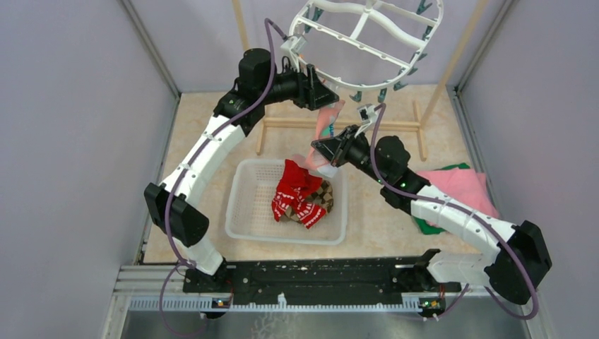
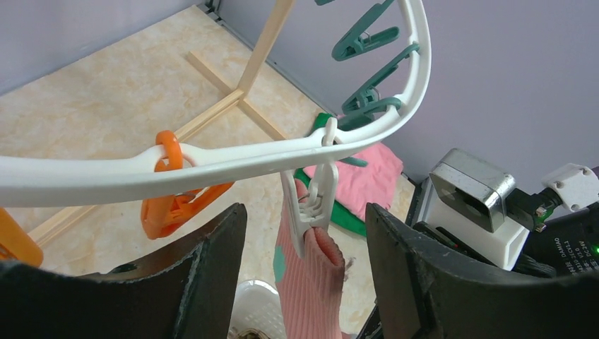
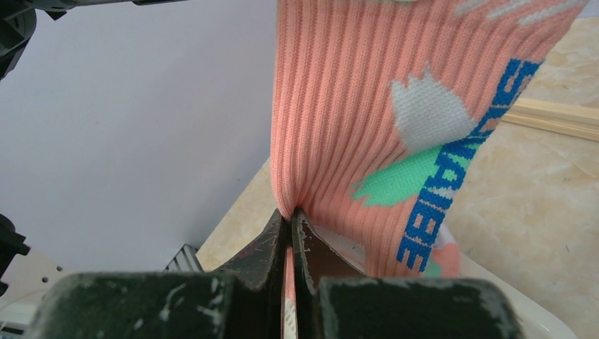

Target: Remove the socks clipped to the hanger

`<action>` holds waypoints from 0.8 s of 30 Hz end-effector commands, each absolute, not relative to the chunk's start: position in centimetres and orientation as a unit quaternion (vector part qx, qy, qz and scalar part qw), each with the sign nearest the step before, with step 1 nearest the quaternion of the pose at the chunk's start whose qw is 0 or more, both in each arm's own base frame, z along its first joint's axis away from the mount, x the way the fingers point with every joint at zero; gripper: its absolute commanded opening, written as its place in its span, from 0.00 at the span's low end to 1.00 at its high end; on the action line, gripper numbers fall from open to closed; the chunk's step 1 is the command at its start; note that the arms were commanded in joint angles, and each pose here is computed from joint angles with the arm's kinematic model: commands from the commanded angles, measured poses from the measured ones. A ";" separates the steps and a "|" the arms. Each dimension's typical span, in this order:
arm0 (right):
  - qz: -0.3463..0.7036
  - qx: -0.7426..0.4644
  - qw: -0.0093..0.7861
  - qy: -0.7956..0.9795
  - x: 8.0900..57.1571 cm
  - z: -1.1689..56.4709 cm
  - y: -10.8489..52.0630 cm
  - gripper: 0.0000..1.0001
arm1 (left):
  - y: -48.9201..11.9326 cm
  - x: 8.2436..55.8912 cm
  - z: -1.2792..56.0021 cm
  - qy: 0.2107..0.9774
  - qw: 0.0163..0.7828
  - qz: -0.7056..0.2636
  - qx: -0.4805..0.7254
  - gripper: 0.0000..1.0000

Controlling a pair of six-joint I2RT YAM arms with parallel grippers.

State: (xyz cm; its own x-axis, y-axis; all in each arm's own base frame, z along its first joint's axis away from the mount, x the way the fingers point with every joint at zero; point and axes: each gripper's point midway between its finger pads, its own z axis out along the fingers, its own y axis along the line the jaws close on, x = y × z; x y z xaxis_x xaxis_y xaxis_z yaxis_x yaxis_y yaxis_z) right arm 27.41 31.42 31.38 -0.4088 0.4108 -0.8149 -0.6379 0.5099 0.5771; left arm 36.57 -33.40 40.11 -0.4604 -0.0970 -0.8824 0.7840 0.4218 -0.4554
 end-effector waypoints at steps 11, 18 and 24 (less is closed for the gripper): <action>0.510 -0.097 0.550 0.655 27.4 34.6 32.4 0.00 | -34.2 37.4 41.9 0.686 0.495 -0.471 0.250 0.66; 0.509 -0.100 0.545 0.658 27.3 34.2 32.5 0.00 | -34.1 37.6 42.5 0.682 0.505 -0.469 0.244 0.42; 0.510 -0.099 0.542 0.661 27.2 33.9 32.5 0.00 | -34.0 37.6 43.1 0.679 0.510 -0.470 0.241 0.41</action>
State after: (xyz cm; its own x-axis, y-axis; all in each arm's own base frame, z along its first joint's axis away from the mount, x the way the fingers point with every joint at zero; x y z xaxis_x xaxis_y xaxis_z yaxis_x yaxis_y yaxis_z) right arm 27.65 32.01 31.44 -0.4192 0.3993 -0.8154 -0.6429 0.5036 0.5771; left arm 37.67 -34.04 39.49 -0.4431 -0.0978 -0.8911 0.7756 0.4566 -0.4358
